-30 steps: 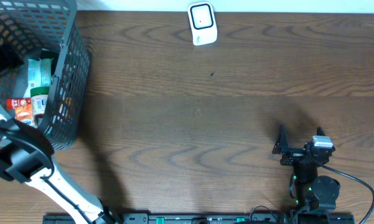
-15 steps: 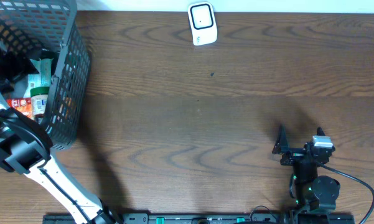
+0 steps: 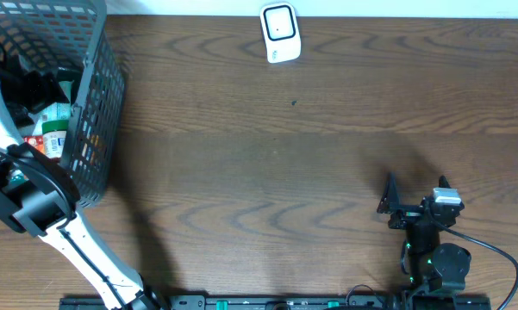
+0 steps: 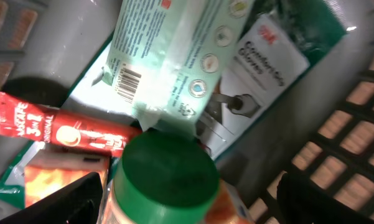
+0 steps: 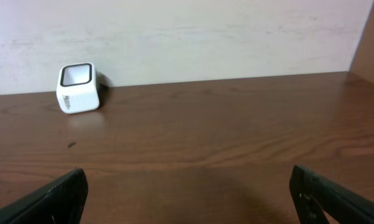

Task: Scan the item barcode
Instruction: 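Lower the left gripper onto the green-capped Knorr jar and grasp it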

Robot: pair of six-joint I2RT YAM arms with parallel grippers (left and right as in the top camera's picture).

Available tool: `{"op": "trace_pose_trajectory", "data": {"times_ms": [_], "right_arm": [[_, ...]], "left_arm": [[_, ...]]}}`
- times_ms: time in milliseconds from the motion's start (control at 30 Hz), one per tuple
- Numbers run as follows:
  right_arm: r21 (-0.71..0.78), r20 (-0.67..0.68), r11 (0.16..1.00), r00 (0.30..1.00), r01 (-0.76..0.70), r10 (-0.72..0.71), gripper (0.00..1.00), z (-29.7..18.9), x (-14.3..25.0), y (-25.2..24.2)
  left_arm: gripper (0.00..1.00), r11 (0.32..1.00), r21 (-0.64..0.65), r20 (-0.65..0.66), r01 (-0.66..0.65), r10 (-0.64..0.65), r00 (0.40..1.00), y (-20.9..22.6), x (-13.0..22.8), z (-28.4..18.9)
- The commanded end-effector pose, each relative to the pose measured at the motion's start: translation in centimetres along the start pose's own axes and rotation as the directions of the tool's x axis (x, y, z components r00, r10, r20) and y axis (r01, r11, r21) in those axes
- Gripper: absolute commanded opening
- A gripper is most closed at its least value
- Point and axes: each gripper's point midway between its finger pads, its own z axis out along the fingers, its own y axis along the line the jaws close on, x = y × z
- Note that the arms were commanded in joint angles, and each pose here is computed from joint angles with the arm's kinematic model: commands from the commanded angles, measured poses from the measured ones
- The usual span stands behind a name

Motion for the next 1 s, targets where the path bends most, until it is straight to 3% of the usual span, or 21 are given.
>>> {"op": "trace_pose_trajectory", "data": {"times_ms": [0,300,367,700,833,967], "right_arm": [[0.009,0.002,1.000,1.000,-0.014,0.013,0.99,0.0,0.0,-0.2],[0.009,0.002,1.000,1.000,-0.014,0.013,0.99,0.0,0.0,-0.2],[0.009,0.002,1.000,1.000,-0.014,0.013,0.99,0.0,0.0,-0.2],[0.009,0.002,1.000,1.000,-0.014,0.013,0.99,0.0,0.0,-0.2],[0.009,0.002,1.000,1.000,-0.014,0.013,0.99,0.0,0.0,-0.2],[0.009,0.002,1.000,1.000,-0.014,0.013,0.99,0.0,0.0,-0.2]], "left_arm": [[0.90,1.000,-0.019,-0.054,0.004,-0.005,0.999,0.8,1.1,2.1],[0.89,1.000,-0.019,-0.067,0.006,-0.007,0.998,1.1,1.6,4.2],[0.82,1.000,-0.019,-0.059,0.004,-0.005,0.998,1.1,1.4,4.2],[0.70,1.000,-0.020,-0.006,-0.002,0.002,1.000,1.0,0.3,3.2],[0.71,1.000,-0.021,0.007,-0.004,0.005,1.000,0.9,0.3,2.4],[0.83,1.000,-0.023,-0.049,0.003,-0.004,0.999,1.0,1.7,2.9]]}}
